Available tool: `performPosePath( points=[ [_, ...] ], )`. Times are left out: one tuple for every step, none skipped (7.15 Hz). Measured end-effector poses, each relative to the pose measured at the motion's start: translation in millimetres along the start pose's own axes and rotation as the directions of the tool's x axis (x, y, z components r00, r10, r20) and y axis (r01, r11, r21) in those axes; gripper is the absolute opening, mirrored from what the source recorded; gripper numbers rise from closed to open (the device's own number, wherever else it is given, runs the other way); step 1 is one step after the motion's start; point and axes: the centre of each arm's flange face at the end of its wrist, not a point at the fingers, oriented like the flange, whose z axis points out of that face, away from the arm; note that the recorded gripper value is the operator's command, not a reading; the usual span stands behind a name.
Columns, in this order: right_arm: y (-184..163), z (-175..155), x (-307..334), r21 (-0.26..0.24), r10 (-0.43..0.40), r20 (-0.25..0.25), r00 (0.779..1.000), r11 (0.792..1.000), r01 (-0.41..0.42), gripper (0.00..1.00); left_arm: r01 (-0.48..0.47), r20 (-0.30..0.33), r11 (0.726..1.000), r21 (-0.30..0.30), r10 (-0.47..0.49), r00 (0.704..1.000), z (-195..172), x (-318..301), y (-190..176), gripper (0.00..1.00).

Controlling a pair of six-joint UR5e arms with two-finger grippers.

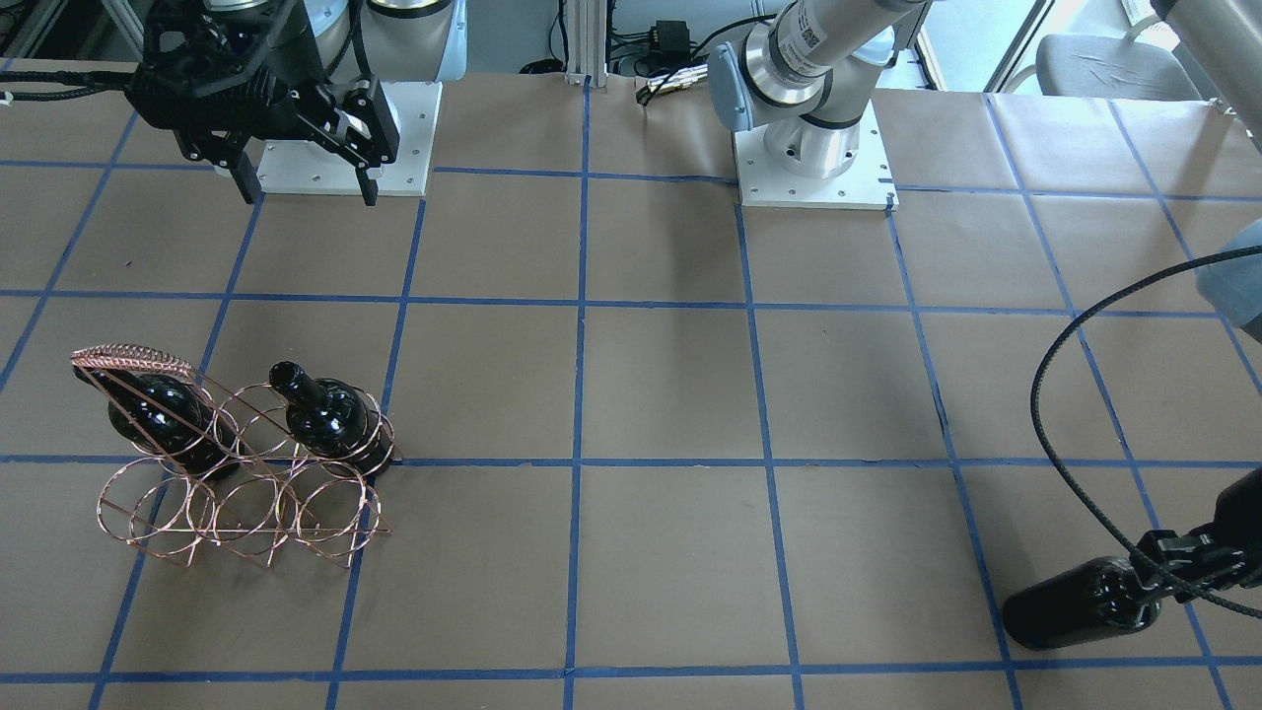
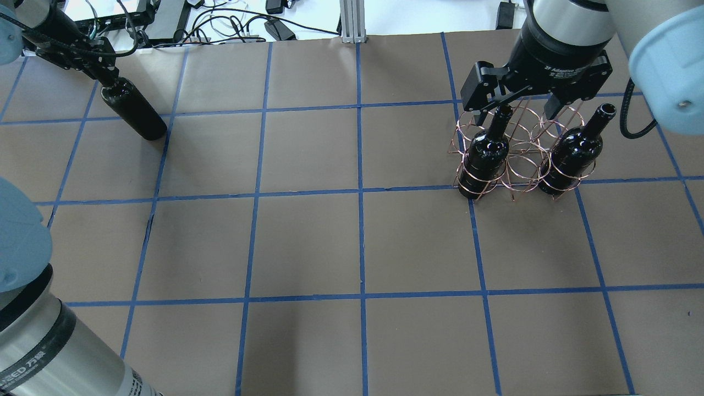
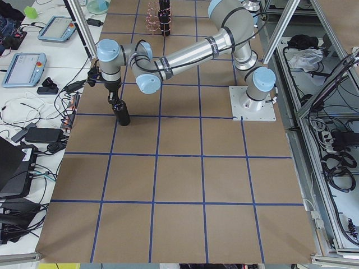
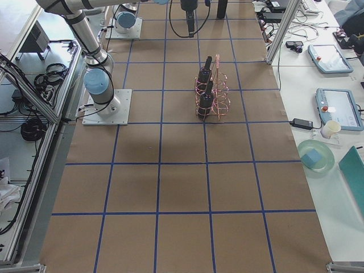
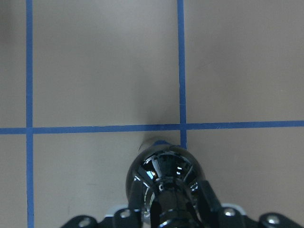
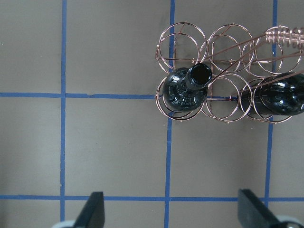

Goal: Place wine into wine basket
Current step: 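Carry the bottle with the left gripper toward the table center and set it down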

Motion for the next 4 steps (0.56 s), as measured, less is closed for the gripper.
performPosePath(
  points=[
    [0,1,0,-0.001,0.000,0.000,1.000,1.000,0.000,1.00,0.001,-0.003,1.000,-0.004,-0.001,1.000,1,0,1,0.00],
    [0,1,0,-0.001,0.000,0.000,1.000,1.000,0.000,1.00,0.001,-0.004,1.000,-0.006,-0.001,1.000,1,0,1,0.00],
    [0,1,0,-0.001,0.000,0.000,1.000,1.000,0.000,1.00,0.001,-0.004,1.000,-0.008,-0.001,1.000,-2,2,2,0.00],
    [0,1,0,-0.002,0.000,0.000,1.000,1.000,0.000,1.00,0.010,-0.002,1.000,-0.003,-0.010,1.000,-14,12,4,0.00]
  ],
)
